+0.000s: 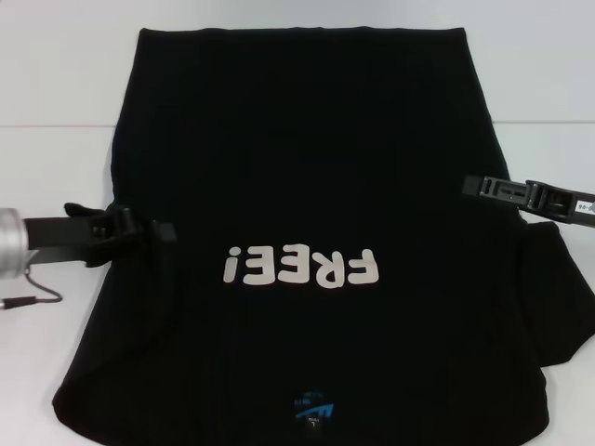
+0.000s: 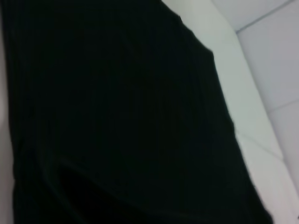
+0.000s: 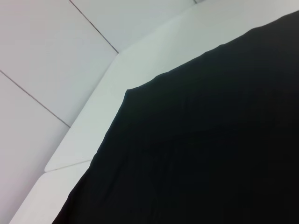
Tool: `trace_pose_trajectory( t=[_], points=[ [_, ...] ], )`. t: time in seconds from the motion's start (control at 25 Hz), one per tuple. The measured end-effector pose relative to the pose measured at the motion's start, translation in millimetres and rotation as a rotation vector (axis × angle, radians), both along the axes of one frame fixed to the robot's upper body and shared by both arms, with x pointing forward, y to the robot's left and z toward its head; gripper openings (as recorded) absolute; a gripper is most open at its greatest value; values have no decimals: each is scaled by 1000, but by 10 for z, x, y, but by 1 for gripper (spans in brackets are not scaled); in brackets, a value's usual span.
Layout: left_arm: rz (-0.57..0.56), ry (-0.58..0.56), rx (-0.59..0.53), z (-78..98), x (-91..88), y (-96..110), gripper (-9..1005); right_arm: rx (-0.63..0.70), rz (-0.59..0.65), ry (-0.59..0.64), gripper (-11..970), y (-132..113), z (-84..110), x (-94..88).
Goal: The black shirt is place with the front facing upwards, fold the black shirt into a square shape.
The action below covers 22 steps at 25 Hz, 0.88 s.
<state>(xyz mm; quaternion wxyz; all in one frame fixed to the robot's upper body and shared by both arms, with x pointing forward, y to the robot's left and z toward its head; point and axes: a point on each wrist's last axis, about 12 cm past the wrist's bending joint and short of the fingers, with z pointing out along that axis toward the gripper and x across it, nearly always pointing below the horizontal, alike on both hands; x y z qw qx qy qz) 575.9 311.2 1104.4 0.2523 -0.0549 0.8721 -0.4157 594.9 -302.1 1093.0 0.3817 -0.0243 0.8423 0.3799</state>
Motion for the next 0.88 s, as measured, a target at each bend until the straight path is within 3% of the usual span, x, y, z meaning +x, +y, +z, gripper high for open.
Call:
trace_pose_trajectory(
  t=[0.2, 0.48, 0.72, 0.84, 0.88],
  points=[
    [-47, -11, 77, -28, 87, -99, 164, -1, -1, 3, 910, -9, -5, -4],
    [-153, -78, 143, -12, 40, -115, 287, -9, -4, 4, 908, -18, -18, -7],
    [29, -116, 51, 27, -138, 251, 397, -14, 0, 1, 907, -16, -22, -9],
    [3, -132, 35, 0, -262, 312, 642, -15, -2, 8, 906, -50, -29, -19],
    [-35, -157, 38, -2, -305, 303, 673, -13, 2, 14, 906, -73, -29, -25]
  ],
)
